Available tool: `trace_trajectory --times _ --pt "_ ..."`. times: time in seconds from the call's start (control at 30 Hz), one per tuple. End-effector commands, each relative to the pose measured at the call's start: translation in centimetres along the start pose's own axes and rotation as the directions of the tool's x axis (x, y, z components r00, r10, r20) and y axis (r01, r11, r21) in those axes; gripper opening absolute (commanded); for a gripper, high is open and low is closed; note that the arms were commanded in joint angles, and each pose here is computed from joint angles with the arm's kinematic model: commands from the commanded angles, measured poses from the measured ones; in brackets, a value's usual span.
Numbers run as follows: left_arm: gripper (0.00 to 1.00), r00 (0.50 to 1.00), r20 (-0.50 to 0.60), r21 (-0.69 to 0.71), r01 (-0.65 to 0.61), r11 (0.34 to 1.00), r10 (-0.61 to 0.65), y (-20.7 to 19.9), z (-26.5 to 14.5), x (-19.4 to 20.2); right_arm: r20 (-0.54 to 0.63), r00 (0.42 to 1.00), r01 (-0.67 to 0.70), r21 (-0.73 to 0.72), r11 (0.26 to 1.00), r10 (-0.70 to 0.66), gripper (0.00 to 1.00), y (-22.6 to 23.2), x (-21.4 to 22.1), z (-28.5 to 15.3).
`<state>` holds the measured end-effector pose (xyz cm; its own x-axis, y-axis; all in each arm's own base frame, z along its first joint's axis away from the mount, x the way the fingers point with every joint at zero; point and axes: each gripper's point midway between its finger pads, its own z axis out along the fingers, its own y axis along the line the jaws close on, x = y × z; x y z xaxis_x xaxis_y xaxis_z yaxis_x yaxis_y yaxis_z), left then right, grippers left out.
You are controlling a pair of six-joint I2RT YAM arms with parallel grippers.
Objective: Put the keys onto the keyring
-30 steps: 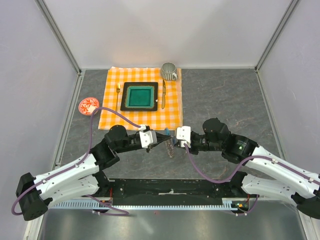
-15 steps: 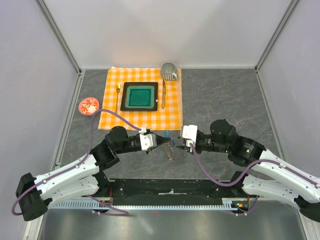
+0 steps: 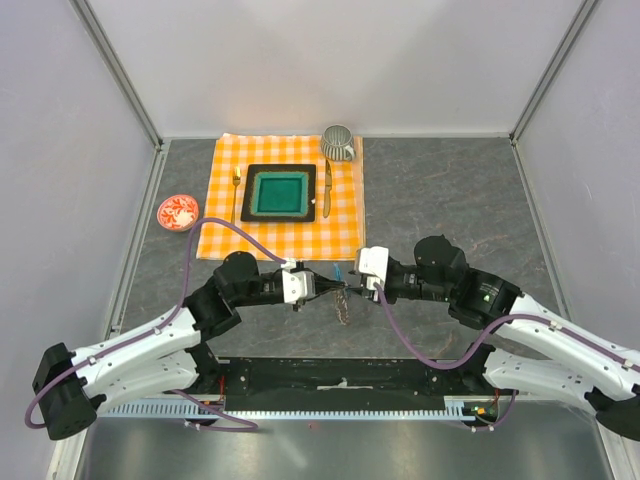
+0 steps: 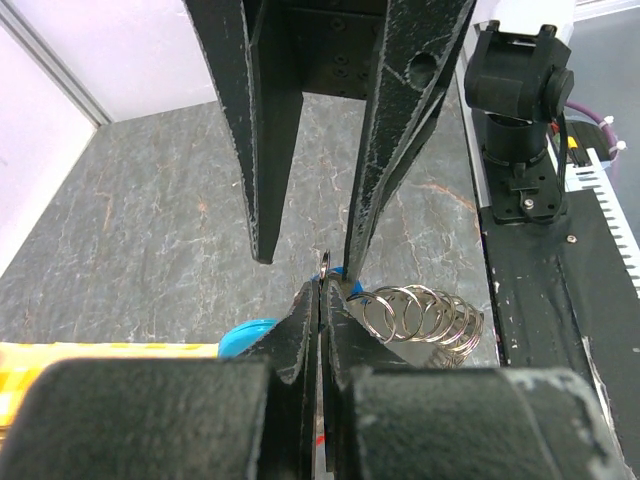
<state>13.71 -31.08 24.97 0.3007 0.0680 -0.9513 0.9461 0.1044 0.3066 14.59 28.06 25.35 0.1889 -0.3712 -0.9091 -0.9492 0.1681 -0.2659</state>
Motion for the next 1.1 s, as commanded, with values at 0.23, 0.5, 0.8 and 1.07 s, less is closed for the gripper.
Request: trace_trajectory --times 0.23,0.5,0.8,1.07 --pt "0.02 0.990 0.110 -0.031 -0.083 0.996 0.086 1.0 0.2 -3.3 0.068 0.998 0.007 -0.045 0.999 -0.004 0.34 0.2 -2.1 0.9" --pt "0.02 0.991 0.102 -0.077 -0.078 0.994 0.085 1.7 -0.1 -3.1 0.067 0.998 0.002 -0.041 0.999 0.000 0.09 0.2 -2.0 0.8" --pt "0.02 0.992 0.101 -0.093 -0.063 0.994 0.072 1.9 -0.2 -3.1 0.062 0.998 -0.002 -0.041 0.999 0.004 0.00 0.2 -1.8 0.9" --pt "0.02 0.990 0.127 -0.129 -0.040 0.991 0.056 2.3 -0.3 -3.4 0.044 0.999 -0.022 -0.013 1.000 0.023 0.23 0.0 -1.1 0.8"
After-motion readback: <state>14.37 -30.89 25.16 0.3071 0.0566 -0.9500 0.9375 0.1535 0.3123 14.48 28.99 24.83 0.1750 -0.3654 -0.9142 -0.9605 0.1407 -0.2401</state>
